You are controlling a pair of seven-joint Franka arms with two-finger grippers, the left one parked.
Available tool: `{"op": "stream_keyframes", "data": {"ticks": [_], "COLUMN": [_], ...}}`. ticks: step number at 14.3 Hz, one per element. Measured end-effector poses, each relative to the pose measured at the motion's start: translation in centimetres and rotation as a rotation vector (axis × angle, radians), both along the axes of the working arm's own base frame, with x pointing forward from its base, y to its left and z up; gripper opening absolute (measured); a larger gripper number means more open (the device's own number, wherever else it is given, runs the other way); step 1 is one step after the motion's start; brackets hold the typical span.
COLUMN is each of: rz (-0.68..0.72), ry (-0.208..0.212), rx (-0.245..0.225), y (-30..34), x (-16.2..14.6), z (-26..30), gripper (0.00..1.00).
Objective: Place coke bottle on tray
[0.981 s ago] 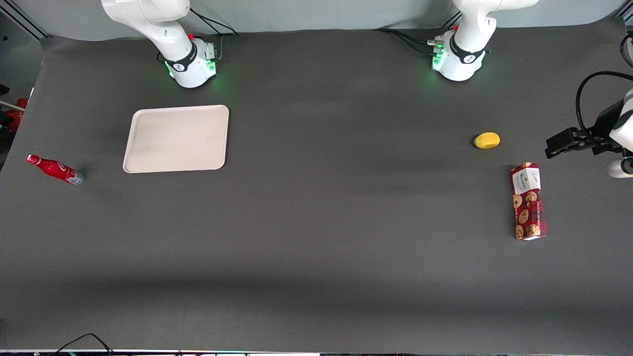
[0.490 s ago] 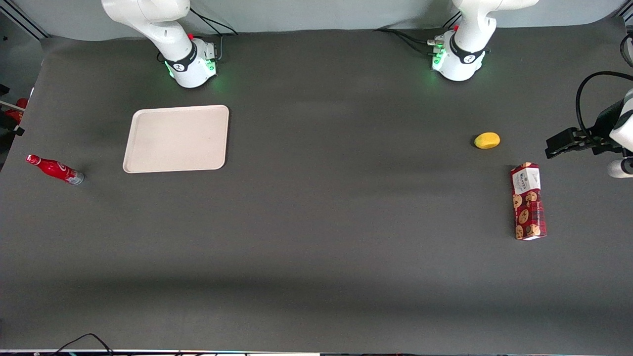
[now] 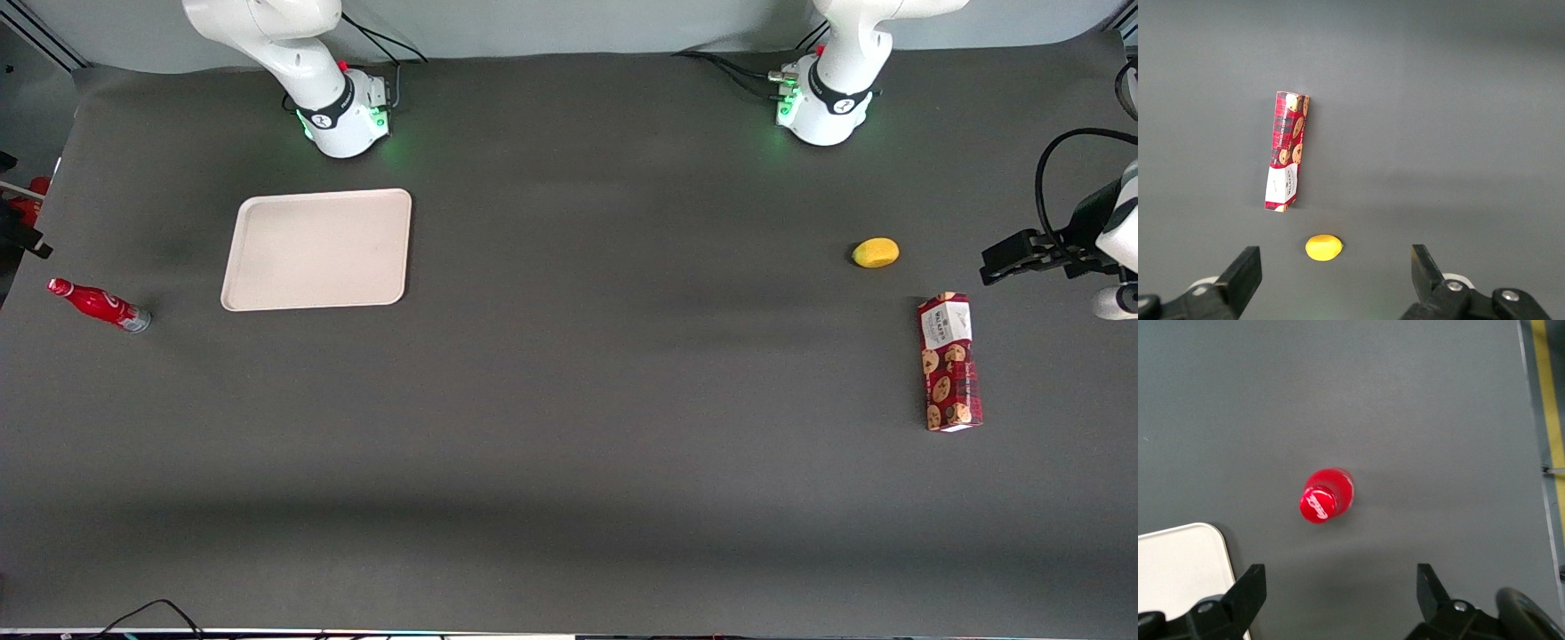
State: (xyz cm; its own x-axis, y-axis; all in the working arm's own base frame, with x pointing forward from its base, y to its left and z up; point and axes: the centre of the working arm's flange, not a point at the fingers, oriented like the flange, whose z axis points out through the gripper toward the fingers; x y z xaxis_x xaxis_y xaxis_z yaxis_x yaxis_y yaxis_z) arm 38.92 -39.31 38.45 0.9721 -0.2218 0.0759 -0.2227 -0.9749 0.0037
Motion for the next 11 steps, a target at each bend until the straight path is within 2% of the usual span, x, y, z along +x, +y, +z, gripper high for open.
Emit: {"op": "stream_keyframes", "data": {"ticks": [2,7,11], "rz": [0.007,0.038,0.024], "ry": [0.006,0.018,0.021], "rx": [0.023,0.009,0.024], "y": [0.4,-0.3,-0.4], "x": [0.8,2.6,3.1], "z": [-1.6,-3.2,-4.8], "gripper": [1.00,1.00,1.00]}}
